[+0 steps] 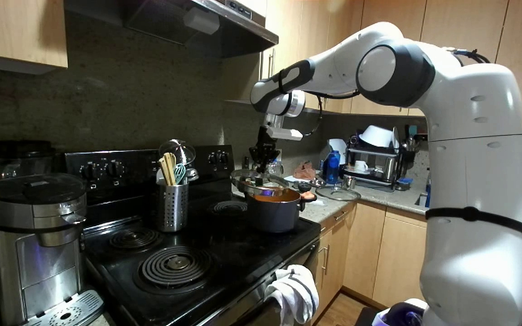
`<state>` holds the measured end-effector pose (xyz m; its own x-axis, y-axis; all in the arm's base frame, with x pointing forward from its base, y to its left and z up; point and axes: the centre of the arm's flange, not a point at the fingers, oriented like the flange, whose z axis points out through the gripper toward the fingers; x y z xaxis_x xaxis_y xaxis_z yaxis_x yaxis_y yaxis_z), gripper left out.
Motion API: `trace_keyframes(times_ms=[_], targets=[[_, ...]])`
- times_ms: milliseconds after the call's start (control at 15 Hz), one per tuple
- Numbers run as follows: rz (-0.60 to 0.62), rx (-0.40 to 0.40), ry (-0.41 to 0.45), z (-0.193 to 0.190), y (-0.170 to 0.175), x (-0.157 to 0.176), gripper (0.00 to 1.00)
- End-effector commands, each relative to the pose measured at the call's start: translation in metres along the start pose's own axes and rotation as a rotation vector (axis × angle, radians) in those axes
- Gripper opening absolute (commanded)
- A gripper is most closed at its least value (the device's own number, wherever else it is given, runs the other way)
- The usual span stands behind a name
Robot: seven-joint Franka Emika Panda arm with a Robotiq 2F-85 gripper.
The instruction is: Take the lid from the stove and place it on the black pot
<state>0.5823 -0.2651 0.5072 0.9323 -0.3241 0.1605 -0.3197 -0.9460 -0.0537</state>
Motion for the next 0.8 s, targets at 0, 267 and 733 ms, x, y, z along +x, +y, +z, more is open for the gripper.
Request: trace_keyframes(times_ms=[0,267,733], targets=[[0.095,0.019,0.003,-0.012,0.012,0.018,0.04],[0.16,0.024,-0.004,-0.008,0.024,0.022,0.04],[0.286,-0.007,-0.005,-0.006,0.039,0.019,0.04]])
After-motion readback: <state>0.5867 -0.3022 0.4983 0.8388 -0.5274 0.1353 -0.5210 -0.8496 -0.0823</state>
